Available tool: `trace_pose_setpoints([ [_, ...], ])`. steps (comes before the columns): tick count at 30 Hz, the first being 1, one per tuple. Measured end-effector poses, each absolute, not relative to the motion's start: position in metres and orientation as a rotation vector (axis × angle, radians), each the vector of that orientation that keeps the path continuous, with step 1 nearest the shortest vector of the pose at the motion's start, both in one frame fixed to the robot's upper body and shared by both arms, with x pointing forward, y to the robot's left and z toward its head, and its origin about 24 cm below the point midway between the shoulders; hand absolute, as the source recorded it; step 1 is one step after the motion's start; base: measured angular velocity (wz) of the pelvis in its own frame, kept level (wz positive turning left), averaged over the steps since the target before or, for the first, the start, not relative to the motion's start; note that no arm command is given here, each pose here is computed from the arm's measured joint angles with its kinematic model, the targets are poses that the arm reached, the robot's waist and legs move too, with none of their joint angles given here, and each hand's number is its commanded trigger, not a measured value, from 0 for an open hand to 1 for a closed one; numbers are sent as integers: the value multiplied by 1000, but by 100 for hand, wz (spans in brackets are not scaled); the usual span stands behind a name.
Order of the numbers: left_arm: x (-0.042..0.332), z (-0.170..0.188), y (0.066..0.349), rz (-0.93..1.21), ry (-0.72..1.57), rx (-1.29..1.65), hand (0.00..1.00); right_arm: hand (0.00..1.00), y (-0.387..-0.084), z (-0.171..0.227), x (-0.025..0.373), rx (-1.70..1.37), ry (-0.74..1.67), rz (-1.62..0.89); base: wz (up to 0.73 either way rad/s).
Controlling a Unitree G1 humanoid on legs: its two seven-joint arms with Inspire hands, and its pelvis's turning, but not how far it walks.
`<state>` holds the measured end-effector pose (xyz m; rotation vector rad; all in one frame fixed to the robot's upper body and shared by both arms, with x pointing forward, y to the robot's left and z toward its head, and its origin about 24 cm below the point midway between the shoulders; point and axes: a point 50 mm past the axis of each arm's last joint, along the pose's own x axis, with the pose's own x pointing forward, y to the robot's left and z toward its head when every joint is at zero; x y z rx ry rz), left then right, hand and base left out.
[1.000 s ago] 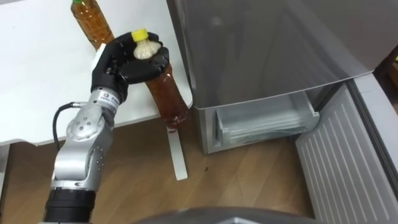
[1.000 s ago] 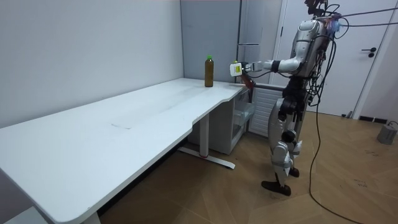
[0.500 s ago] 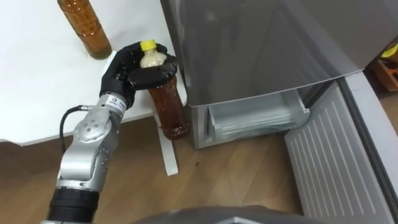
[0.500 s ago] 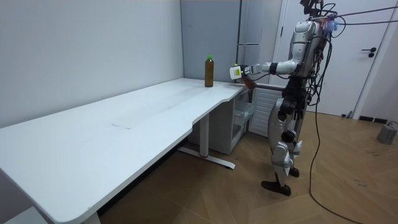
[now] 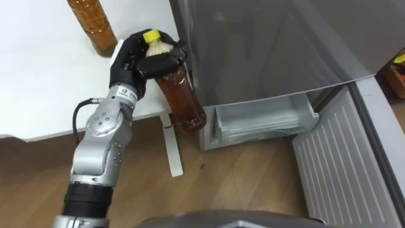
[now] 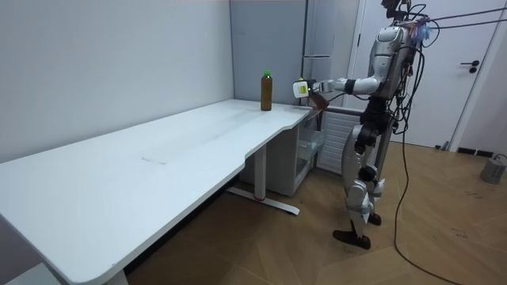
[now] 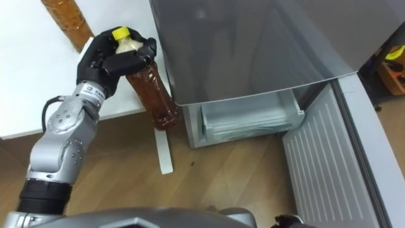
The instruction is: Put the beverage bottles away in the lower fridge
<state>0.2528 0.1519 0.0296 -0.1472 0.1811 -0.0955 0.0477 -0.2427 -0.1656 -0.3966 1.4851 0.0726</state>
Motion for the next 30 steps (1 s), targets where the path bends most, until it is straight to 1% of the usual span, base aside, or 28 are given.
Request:
trace_pose_setpoints([
  [4,250,27,146,-131,193,-151,100,0,-246,-160,66,-445,1398,87,0],
  [8,245,24,144,-155,194,-172,100,0,-242,-155,85,-455,1290,93,3],
  [11,244,24,142,-168,178,-186,100,0,-238,-152,95,-406,1234,80,0],
  [13,243,24,143,-171,180,-183,100,0,-225,-146,113,-321,1119,77,0],
  [14,243,24,142,-175,179,-183,100,0,-219,-145,117,-298,1092,82,3],
  [16,243,25,141,-195,167,-178,100,0,-199,-141,129,-208,1011,121,5],
  [18,242,25,142,-201,159,-176,100,0,-190,-138,137,-185,975,160,5],
  [26,237,21,143,-204,174,-175,100,0,-180,-129,155,-169,906,252,5],
  [30,229,13,146,-213,209,-148,100,0,-168,-121,163,-164,851,335,7],
])
